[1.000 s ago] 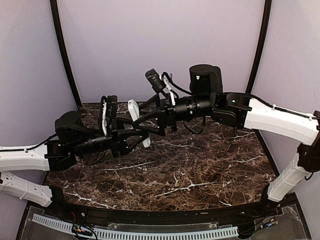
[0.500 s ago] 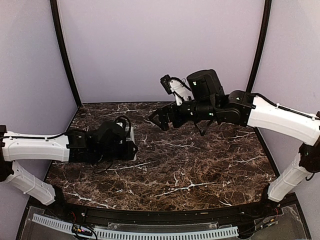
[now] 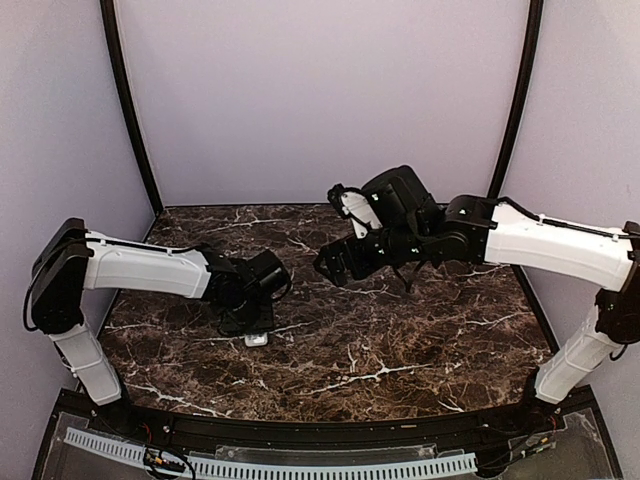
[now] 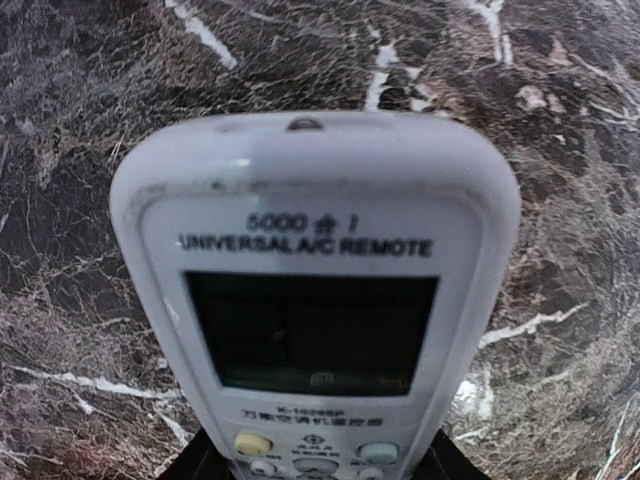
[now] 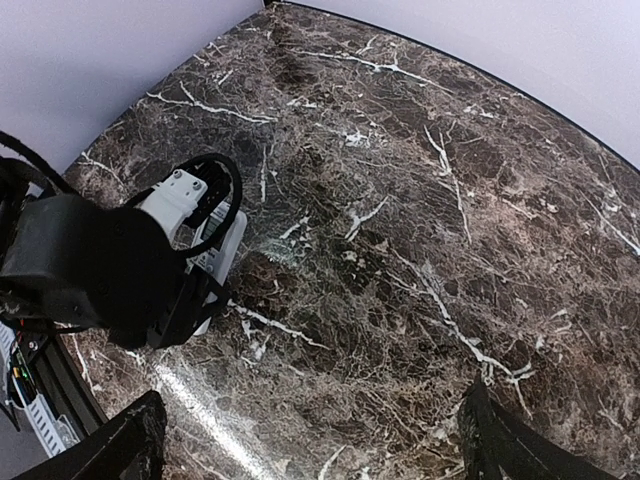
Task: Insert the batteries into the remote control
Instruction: Place the remote control at the center of the board.
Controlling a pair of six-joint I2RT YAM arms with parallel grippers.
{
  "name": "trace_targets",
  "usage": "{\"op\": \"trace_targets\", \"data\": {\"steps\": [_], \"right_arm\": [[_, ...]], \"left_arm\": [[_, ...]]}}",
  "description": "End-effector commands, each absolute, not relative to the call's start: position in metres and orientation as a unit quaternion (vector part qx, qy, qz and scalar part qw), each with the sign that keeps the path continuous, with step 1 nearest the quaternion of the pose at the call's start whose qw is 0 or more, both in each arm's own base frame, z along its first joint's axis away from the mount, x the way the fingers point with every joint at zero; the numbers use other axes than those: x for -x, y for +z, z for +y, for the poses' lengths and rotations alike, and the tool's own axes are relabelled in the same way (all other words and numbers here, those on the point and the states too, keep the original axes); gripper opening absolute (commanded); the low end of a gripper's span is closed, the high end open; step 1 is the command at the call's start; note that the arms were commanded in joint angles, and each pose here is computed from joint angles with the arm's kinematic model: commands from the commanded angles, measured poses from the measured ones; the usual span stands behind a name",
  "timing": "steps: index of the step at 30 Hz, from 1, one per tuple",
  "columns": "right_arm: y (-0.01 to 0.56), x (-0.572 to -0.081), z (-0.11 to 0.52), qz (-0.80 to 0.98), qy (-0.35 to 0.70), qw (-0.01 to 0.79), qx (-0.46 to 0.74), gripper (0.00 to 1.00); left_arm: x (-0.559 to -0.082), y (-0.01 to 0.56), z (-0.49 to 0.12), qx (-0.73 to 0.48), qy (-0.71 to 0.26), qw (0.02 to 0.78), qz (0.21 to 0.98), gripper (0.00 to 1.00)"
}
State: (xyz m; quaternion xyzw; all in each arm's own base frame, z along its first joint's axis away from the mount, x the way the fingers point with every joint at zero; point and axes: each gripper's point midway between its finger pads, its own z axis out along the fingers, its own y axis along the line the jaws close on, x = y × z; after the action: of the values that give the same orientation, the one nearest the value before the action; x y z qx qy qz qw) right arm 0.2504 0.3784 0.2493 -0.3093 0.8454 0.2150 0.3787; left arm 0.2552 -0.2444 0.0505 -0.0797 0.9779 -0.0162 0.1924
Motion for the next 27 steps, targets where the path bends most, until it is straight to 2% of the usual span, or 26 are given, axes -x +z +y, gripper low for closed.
{"op": "trace_targets", "data": {"steps": [1, 4, 6, 8, 10, 12, 16, 20, 27], "right_arm": [[0.250, -0.249, 0.372, 0.847, 0.215, 0.383, 0.299, 0.99], [0.246, -0.248, 0.374, 0.848, 0.215, 0.378, 0.303, 0.99], [0.245, -0.247, 0.375, 0.847, 0.217, 0.376, 0.306, 0.99], [0.245, -0.248, 0.375, 0.848, 0.216, 0.376, 0.307, 0.99], [0.245, -0.247, 0.375, 0.847, 0.216, 0.376, 0.307, 0.99], [0.244, -0.247, 0.375, 0.847, 0.216, 0.375, 0.308, 0.99], [0.245, -0.247, 0.374, 0.847, 0.216, 0.376, 0.308, 0.99], [0.246, -0.246, 0.373, 0.847, 0.215, 0.376, 0.309, 0.99], [0.238, -0.273, 0.336, 0.868, 0.181, 0.387, 0.253, 0.99]], "left_arm": [[-0.249, 0.037, -0.239, 0.109, -0.010, 0.144, 0.984, 0.09], [-0.249, 0.027, -0.245, 0.100, -0.008, 0.129, 0.987, 0.15], [-0.249, 0.022, -0.248, 0.097, -0.005, 0.119, 0.988, 0.23], [-0.248, 0.019, -0.246, 0.097, 0.006, 0.113, 0.989, 0.35], [-0.248, 0.017, -0.246, 0.097, 0.009, 0.110, 0.989, 0.54], [-0.248, 0.016, -0.246, 0.098, 0.008, 0.109, 0.989, 0.62], [-0.250, 0.016, -0.247, 0.095, 0.007, 0.111, 0.989, 0.71], [-0.251, 0.020, -0.245, 0.094, 0.008, 0.117, 0.989, 0.75], [-0.266, 0.071, -0.230, 0.082, 0.017, 0.192, 0.978, 0.82]]}}
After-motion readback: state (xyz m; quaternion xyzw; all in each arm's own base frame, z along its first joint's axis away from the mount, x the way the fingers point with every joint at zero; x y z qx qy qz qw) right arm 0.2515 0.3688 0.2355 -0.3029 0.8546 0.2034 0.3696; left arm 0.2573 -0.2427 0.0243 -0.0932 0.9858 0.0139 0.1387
